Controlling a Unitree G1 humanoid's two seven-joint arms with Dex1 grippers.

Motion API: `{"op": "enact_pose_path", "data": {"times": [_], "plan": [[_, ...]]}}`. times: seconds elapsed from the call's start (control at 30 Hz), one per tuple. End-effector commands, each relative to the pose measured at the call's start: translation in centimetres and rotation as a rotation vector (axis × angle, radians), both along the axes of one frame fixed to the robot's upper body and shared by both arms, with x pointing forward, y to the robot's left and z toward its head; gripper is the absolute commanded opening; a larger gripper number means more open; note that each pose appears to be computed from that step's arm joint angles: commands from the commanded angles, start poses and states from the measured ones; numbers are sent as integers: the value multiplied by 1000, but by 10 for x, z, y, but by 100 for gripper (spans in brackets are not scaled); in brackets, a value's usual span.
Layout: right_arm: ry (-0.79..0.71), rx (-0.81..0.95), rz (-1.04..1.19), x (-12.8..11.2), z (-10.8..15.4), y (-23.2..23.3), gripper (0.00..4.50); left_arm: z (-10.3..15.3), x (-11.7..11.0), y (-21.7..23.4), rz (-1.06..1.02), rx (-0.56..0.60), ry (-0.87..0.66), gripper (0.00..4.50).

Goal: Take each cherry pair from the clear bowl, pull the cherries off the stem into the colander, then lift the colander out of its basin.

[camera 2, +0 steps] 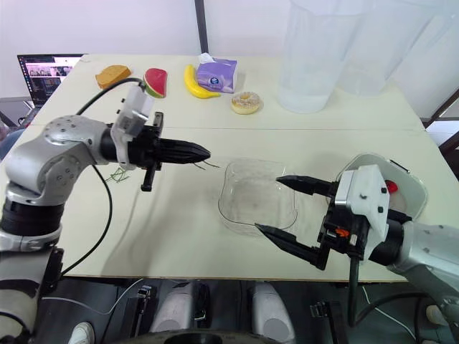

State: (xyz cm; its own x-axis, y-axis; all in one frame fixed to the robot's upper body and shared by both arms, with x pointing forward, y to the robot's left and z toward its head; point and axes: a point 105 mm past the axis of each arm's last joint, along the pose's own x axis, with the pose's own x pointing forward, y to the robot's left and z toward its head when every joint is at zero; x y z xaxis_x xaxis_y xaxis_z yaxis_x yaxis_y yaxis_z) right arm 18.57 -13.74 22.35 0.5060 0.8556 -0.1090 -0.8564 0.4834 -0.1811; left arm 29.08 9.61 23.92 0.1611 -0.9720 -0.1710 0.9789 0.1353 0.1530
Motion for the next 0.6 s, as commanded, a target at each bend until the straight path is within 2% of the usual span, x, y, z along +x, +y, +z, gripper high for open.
{"op": "enact_pose_path", "data": {"times": [0.03,0.17,0.27,0.43,0.6], "plan": [[-14,-35,-7,5,-2,-4,443,3,22,36,248,-32,-27,0],[-6,-41,5,9,-6,-2,443,-21,48,94,567,-34,7,0],[9,-45,8,13,-11,-1,443,-54,54,150,802,23,42,0],[16,-47,11,19,-13,-1,443,-86,45,191,929,99,59,0],[25,-44,23,21,-14,0,443,-91,43,195,942,79,48,0]]}}
